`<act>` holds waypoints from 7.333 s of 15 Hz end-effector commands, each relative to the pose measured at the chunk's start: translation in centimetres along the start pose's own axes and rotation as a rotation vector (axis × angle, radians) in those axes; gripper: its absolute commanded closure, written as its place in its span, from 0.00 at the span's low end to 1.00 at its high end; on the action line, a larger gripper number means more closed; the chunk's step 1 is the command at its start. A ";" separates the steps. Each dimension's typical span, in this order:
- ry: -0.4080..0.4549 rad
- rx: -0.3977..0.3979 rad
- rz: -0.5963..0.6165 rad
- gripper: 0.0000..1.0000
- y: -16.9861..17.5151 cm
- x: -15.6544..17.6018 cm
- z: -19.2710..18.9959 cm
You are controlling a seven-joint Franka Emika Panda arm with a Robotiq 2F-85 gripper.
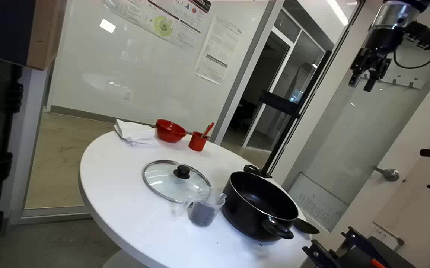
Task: Put the glass lid on top of the black pot
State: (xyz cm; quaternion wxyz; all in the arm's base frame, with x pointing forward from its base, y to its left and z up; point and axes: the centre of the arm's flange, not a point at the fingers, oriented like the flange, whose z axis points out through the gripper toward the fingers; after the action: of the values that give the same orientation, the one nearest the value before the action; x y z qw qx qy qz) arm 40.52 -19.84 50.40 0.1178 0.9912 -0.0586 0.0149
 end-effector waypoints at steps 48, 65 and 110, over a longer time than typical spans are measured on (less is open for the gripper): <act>0.019 0.194 -0.241 0.00 -26.5 16.0 14.8; -0.064 0.192 -0.377 0.00 -35.9 18.3 23.3; -0.279 0.049 -0.289 0.27 -44.5 24.8 38.8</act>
State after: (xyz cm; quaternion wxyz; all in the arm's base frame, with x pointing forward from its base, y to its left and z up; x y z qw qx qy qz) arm 69.99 10.62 3.88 0.0843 0.9854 0.0704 -0.1297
